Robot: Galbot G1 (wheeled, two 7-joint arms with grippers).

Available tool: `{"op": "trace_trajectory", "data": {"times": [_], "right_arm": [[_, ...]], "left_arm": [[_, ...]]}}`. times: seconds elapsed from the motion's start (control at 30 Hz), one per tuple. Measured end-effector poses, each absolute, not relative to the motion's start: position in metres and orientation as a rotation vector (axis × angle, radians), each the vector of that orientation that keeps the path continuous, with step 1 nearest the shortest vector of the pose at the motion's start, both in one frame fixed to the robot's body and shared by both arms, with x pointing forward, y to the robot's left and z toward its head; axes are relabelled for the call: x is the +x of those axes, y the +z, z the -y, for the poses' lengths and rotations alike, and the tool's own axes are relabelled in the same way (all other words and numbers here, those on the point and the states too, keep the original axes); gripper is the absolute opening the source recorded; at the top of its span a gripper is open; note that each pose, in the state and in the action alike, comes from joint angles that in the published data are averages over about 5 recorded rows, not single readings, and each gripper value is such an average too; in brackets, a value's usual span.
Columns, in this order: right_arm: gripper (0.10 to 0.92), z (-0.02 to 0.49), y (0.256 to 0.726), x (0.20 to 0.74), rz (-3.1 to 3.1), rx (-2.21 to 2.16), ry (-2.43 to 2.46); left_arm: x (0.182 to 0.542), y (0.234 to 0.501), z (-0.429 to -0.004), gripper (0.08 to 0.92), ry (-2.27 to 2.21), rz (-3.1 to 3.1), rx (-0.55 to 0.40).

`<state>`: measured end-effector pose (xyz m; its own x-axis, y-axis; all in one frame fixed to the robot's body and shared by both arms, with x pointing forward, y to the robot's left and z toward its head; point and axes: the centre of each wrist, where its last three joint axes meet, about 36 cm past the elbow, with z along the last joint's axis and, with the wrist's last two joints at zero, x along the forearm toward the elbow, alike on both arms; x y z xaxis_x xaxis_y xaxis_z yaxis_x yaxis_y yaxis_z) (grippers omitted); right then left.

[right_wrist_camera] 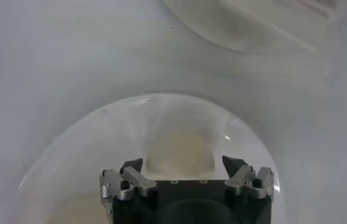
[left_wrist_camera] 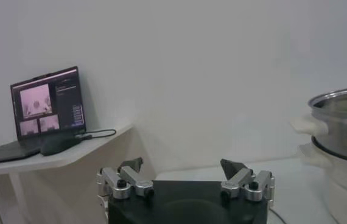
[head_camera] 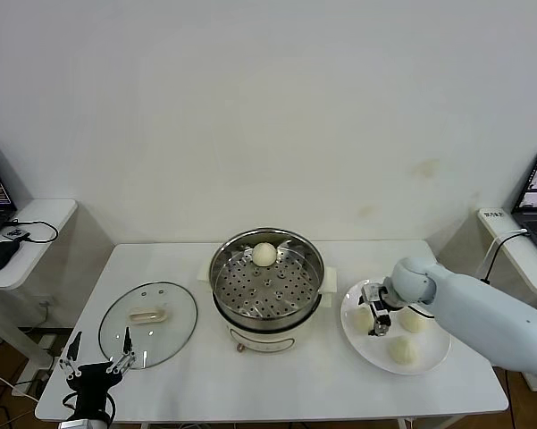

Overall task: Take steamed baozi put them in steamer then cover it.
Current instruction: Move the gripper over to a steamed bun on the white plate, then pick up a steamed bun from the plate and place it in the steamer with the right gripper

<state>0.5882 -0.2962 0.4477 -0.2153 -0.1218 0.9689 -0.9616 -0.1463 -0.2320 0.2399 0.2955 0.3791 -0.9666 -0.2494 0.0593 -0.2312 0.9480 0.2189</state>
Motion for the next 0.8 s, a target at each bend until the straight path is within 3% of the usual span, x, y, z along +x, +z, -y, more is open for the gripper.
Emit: {"op": "trace_trajectory", "data": {"times": [0.23, 0.53, 0.8], "right_arm": [[0.599, 0.300, 0.452, 0.589, 1.375, 1.288, 1.445], [0.594, 0.309, 0.480, 0.589, 1.388, 1.287, 1.438], [0.601, 0.321, 0.555, 0.590, 1.458, 1.257, 1.466]], "left_arm": [[0.239, 0.378, -0.295, 0.823, -0.317, 3.012, 0.375], [0.238, 0.380, -0.295, 0.823, -0.316, 3.014, 0.374], [0.241, 0.382, -0.292, 0.823, -0.306, 3.025, 0.365]]}}
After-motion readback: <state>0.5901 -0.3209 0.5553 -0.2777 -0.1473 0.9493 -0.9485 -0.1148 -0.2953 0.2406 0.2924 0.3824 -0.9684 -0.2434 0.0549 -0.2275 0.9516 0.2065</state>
